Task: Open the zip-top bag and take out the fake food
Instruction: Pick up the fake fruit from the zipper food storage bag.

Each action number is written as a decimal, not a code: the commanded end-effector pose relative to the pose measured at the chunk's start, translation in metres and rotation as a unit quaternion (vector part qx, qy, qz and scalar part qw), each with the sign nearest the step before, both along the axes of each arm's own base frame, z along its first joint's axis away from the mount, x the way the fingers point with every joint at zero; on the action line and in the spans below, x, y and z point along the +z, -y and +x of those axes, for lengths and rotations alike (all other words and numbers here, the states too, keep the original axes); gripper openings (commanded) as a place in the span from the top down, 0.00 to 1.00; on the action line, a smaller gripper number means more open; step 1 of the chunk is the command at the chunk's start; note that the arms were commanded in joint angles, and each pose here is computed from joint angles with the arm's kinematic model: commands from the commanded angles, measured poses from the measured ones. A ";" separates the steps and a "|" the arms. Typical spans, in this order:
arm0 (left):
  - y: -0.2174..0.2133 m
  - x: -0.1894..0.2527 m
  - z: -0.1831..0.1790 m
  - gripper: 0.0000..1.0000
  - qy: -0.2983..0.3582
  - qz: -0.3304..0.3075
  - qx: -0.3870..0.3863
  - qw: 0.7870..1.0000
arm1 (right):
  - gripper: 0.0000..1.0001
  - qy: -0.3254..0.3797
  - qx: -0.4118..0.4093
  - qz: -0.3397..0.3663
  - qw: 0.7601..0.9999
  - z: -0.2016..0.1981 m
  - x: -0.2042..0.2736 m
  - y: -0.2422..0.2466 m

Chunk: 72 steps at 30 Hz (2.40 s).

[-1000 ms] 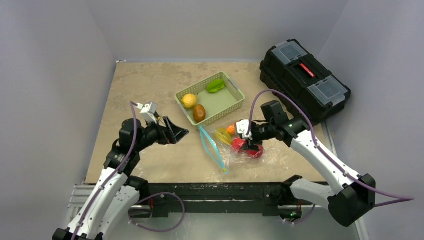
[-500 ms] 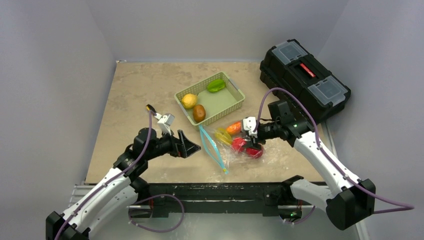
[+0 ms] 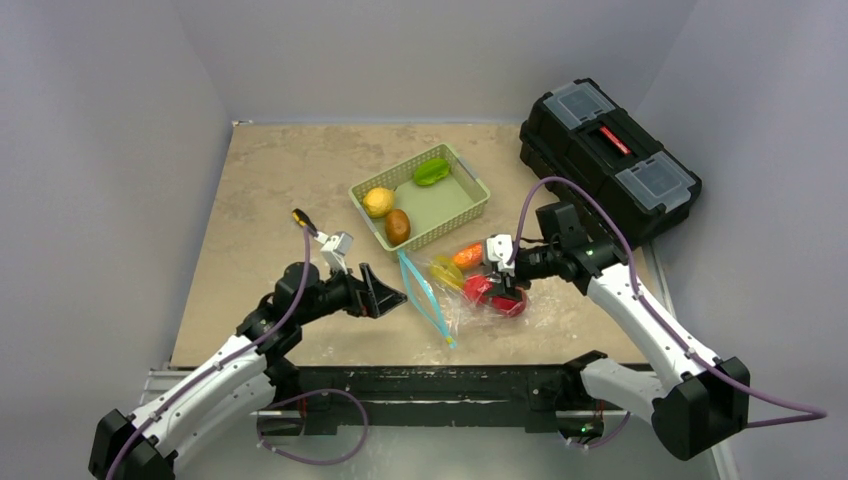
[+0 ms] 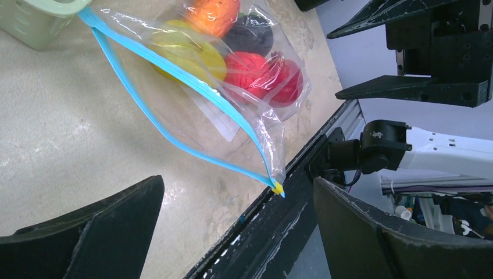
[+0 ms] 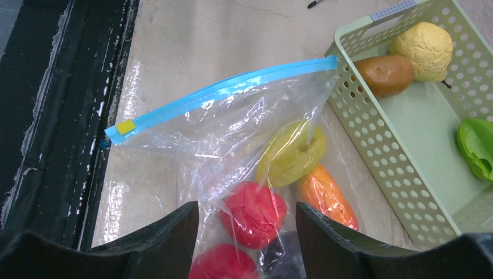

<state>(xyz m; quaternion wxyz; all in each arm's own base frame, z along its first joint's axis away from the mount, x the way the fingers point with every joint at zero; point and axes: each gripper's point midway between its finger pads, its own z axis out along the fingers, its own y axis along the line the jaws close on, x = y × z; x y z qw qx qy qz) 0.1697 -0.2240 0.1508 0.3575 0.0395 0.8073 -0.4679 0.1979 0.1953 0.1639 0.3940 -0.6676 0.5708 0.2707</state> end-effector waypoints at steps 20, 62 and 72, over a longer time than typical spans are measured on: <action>0.008 -0.011 0.007 0.00 0.000 -0.026 0.007 1.000 | 0.39 0.002 0.005 0.010 1.000 0.001 -0.004 -0.002; 0.012 -0.015 0.006 0.00 -0.011 -0.045 0.003 0.999 | 0.38 0.000 0.004 0.003 1.000 0.002 -0.007 0.000; 0.014 -0.014 0.007 0.00 -0.012 -0.049 0.002 0.999 | 0.38 -0.001 0.004 0.003 1.000 0.001 -0.007 0.000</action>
